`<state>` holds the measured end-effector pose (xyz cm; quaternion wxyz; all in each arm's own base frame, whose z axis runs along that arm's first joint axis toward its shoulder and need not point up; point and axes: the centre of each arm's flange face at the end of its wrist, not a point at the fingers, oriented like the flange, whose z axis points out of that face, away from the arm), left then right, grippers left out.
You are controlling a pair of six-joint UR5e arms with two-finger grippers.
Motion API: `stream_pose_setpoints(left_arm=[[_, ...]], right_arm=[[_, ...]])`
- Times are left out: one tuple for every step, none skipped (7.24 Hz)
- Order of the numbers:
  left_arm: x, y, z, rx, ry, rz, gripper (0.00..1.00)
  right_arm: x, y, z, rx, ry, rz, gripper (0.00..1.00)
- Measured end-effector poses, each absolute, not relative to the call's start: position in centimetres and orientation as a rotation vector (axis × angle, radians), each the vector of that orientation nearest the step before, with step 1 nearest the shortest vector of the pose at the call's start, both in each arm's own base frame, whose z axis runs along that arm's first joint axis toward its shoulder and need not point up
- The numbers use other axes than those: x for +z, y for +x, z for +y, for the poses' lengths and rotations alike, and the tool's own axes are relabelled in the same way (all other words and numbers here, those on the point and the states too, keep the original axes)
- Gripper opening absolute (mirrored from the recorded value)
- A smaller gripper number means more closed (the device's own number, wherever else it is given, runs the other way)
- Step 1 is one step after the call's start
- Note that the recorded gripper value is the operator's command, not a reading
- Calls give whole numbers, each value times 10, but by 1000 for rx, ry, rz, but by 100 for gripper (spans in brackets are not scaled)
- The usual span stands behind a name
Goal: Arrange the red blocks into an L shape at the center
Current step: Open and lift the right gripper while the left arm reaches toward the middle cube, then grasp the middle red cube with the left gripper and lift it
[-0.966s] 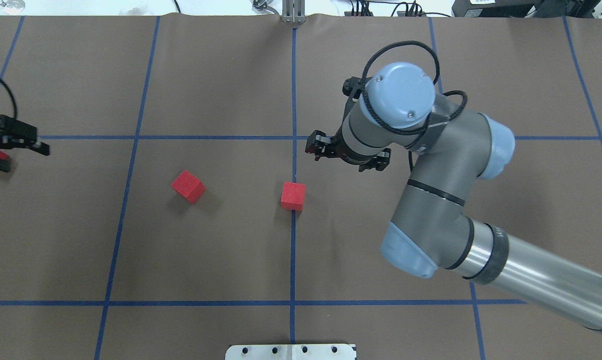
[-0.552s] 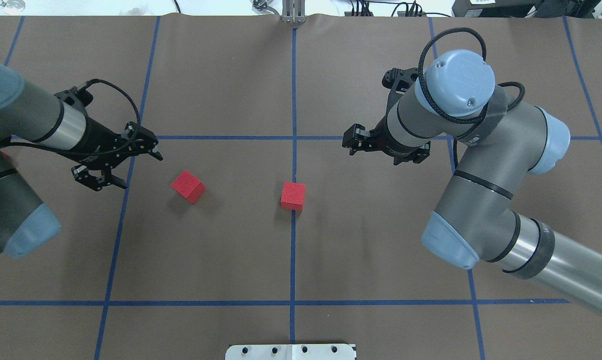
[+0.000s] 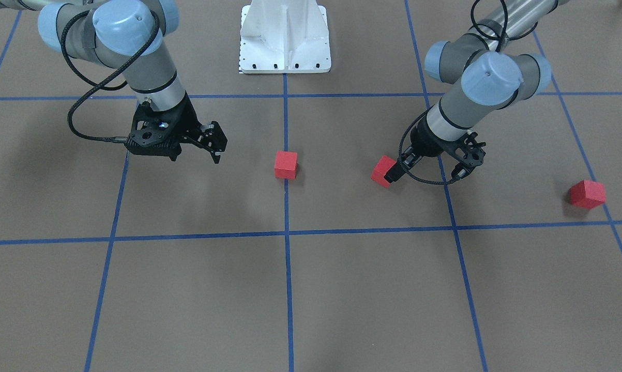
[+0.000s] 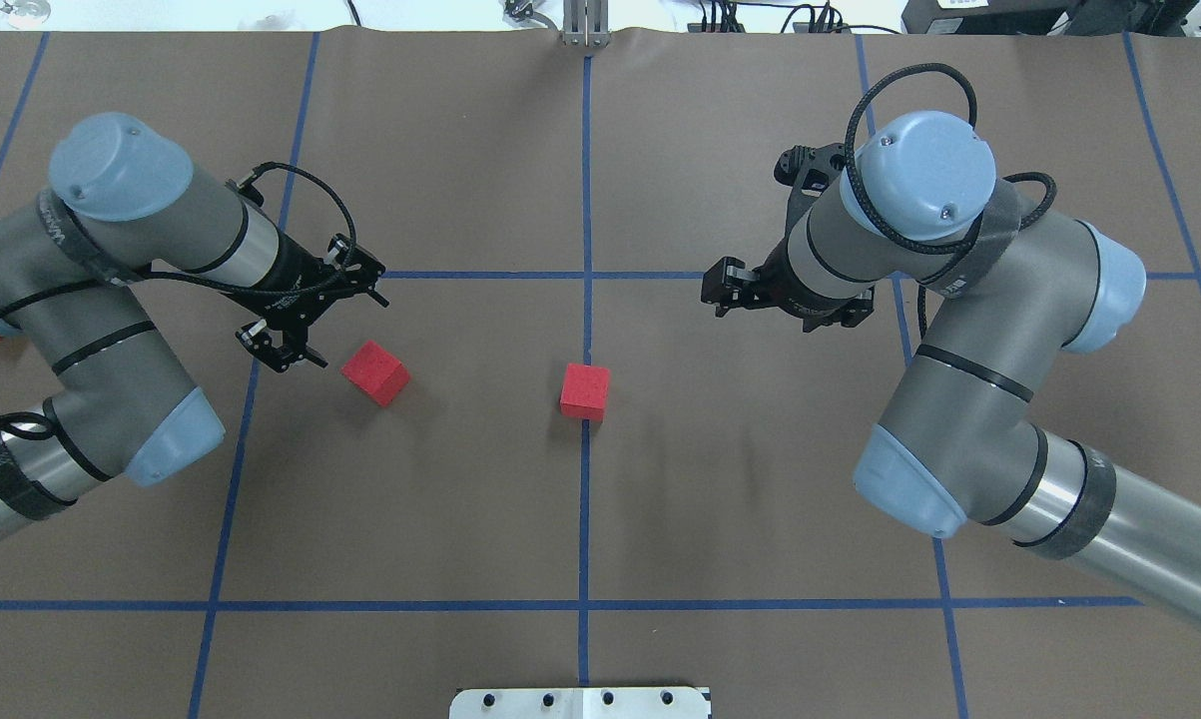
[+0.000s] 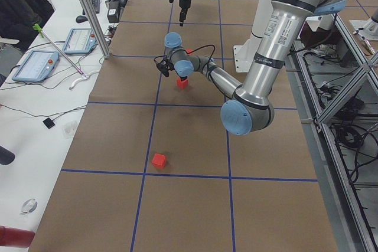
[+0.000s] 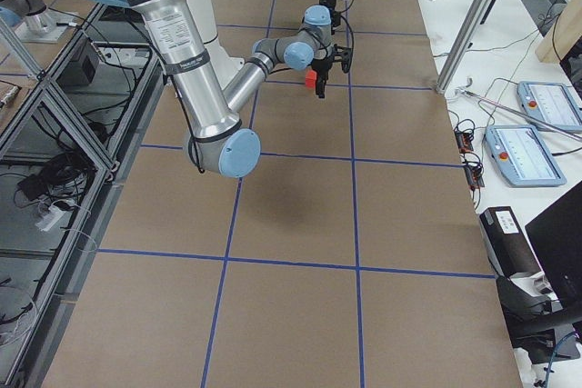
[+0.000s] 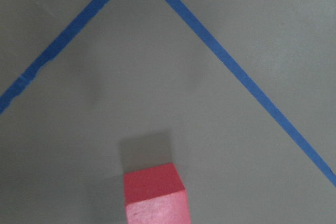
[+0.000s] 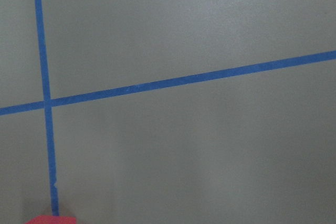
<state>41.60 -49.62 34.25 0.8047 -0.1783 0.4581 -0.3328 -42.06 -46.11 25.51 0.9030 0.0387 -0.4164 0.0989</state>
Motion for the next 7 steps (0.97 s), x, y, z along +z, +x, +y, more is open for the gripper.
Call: stream_pose_setpoints(left_arm=[[348, 426, -493, -712, -390, 965, 100], [353, 436, -486, -703, -398, 951, 99], [356, 442, -482, -698, -400, 942, 86], [360, 448, -479, -699, -396, 931, 6], [364, 455, -478, -705, -395, 915, 0], [364, 459, -478, -715, -399, 899, 0], [359, 461, -478, -717, -401, 897, 0]], right_arm=[[256, -421, -461, 203, 80, -859, 100], [256, -421, -461, 202, 80, -858, 100], [257, -422, -461, 202, 79, -857, 100], [258, -422, -461, 202, 79, -856, 100], [258, -421, -461, 203, 79, -856, 100], [258, -421, -461, 203, 79, -855, 100], [259, -421, -461, 203, 79, -855, 100]])
